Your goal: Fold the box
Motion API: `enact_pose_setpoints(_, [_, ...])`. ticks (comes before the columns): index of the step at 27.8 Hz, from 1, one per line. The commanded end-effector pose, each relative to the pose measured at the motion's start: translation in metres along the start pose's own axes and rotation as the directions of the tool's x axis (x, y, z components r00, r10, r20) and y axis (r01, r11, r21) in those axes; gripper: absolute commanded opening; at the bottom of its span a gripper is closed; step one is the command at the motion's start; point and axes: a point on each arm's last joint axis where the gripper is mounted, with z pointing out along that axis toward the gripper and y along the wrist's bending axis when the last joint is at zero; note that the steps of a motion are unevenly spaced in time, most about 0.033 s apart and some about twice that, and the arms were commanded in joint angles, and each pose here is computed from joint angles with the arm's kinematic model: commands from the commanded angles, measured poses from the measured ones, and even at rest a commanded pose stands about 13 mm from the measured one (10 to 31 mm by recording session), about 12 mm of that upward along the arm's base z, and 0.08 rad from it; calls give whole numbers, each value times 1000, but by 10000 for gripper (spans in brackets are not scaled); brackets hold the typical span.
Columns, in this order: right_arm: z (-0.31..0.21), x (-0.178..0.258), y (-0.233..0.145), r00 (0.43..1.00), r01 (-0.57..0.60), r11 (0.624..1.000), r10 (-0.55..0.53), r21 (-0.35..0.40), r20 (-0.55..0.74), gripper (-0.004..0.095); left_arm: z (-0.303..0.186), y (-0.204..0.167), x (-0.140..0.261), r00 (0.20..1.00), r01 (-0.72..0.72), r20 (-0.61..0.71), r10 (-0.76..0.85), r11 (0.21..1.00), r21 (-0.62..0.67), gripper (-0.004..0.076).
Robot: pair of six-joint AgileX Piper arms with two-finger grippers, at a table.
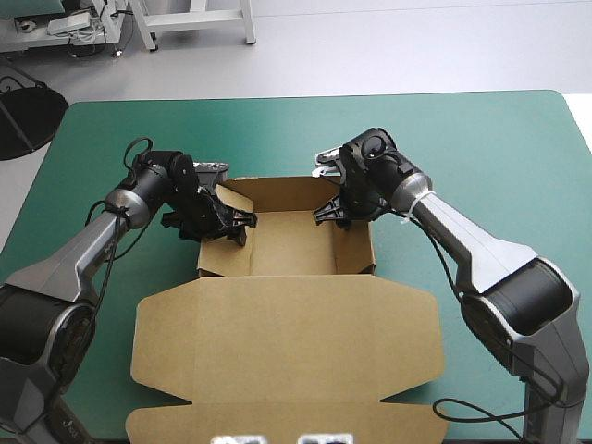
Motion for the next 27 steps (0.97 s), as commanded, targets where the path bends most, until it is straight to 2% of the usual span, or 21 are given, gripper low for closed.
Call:
enact_pose_setpoints(1, [-37,-1,-10,996,-5,999,2,33,90,527,-39,-10,-10,990,-31,135,28,999,19,503])
enact_pose_setpoints(7, [-51,-7,-11,990,-11,1000,7,28,142,527,-78,-16,-25,971,-71,230,73,997,-16,503])
enact_pose_setpoints(13, [-96,-23,-14,954,-32,999,31,0,299,527,-116,-17,-31,953,-99,276,123,990,-97,501])
enact_pose_setpoints(15, [-114,-26,-18,933,-40,999,32,14,359,527,-134,-19,-31,948,-104,288,134,988,-117,500])
enact_pose_setpoints(18, [-138,-27,-27,899,-55,996,18,73,437,527,-169,-25,-28,908,-112,392,148,987,-114,486])
enact_pose_setpoints(19, [-153,-24,-32,879,-85,992,32,89,476,527,-198,-29,-20,870,-119,468,155,987,-105,421])
enact_pose_setpoints(21, [-163,-20,-41,862,-144,987,90,70,499,527,-226,-32,-7,827,-122,538,164,986,-114,307])
enact_pose_setpoints(24, [-170,-17,-48,855,-167,986,136,17,501,523,-265,-31,19,761,-113,623,181,983,-147,38])
enact_pose_setpoints(25, [-170,-16,-50,855,-173,985,161,-22,492,513,-277,-30,30,739,-111,647,189,981,-160,-5])
enact_pose_setpoints(27, [-165,-16,-53,868,-176,974,223,-145,444,490,-305,-28,57,682,-95,704,201,978,-187,-8])
